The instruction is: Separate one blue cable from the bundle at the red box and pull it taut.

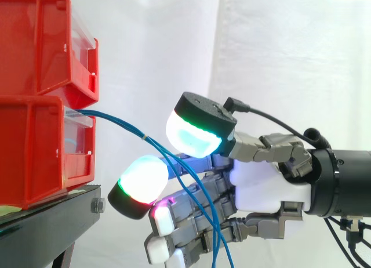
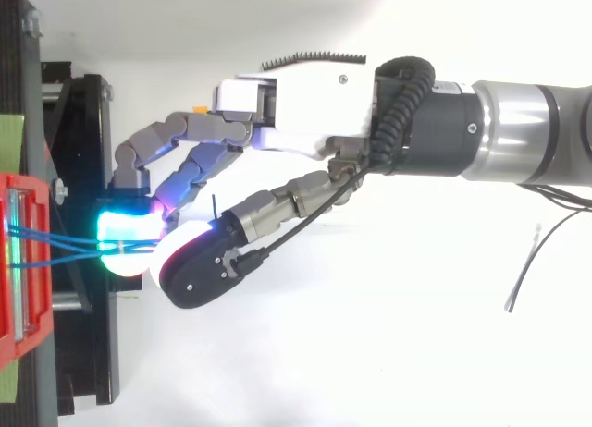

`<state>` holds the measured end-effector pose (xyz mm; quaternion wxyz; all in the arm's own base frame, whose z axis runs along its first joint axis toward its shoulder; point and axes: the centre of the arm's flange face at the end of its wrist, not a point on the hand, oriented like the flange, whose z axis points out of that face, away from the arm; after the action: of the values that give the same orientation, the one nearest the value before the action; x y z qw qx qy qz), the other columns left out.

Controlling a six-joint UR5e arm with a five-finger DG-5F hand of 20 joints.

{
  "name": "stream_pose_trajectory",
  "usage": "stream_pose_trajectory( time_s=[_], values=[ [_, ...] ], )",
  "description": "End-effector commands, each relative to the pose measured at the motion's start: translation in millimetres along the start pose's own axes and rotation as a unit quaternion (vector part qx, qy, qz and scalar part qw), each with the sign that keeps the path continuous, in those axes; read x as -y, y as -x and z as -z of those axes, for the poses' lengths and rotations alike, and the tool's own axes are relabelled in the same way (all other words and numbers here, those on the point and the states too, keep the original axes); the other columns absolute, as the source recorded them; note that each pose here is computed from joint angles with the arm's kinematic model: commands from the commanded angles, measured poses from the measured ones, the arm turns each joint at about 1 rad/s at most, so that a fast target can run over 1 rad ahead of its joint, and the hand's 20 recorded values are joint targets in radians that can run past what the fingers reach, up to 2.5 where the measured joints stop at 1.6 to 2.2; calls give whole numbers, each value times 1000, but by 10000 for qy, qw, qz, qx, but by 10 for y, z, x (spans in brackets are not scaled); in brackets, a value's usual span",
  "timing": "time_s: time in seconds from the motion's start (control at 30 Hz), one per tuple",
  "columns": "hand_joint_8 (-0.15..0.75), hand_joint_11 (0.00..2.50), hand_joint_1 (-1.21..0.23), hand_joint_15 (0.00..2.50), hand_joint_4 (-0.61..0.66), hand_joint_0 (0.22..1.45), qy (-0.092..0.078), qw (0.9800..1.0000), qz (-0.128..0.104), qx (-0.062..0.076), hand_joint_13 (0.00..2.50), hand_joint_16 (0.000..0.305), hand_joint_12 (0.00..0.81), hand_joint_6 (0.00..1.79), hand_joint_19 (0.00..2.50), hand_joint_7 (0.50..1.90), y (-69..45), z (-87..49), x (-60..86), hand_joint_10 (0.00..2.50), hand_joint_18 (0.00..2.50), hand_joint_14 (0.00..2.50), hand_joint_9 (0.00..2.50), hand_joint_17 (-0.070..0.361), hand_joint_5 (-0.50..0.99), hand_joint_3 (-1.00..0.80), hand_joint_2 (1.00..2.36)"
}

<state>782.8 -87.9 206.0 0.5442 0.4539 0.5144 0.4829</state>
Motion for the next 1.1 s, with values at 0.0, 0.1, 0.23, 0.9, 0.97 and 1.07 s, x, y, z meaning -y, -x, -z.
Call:
stream_pose_trajectory(
  time_s=[0.0,0.1,0.23,0.9,0.97,1.07],
  values=[
    [290,792,-605,594,141,585,15,10000,-77,-22,772,48,370,690,682,1013,5,-6,29,21,558,23,815,108,-198,-416,1007],
    [292,785,-618,602,137,597,25,9999,-100,-44,776,48,370,694,691,1012,2,-16,11,20,561,23,822,108,-197,-393,1008],
    [291,797,-629,602,132,609,70,9999,-94,-101,781,48,367,703,692,1006,-7,-37,-25,20,561,24,823,108,-198,-364,1010],
    [289,811,-669,622,133,602,211,9996,-88,-177,787,49,367,776,718,950,33,-72,-86,21,580,23,830,109,-212,-382,1009],
    [291,818,-659,617,136,593,212,9996,-72,-184,790,49,372,778,717,938,40,-70,-69,21,581,24,830,110,-213,-407,1007],
    [291,810,-647,622,137,586,220,9996,-10,-175,790,49,371,779,707,933,52,-70,-69,18,584,22,830,111,-214,-423,1006]
  ],
)
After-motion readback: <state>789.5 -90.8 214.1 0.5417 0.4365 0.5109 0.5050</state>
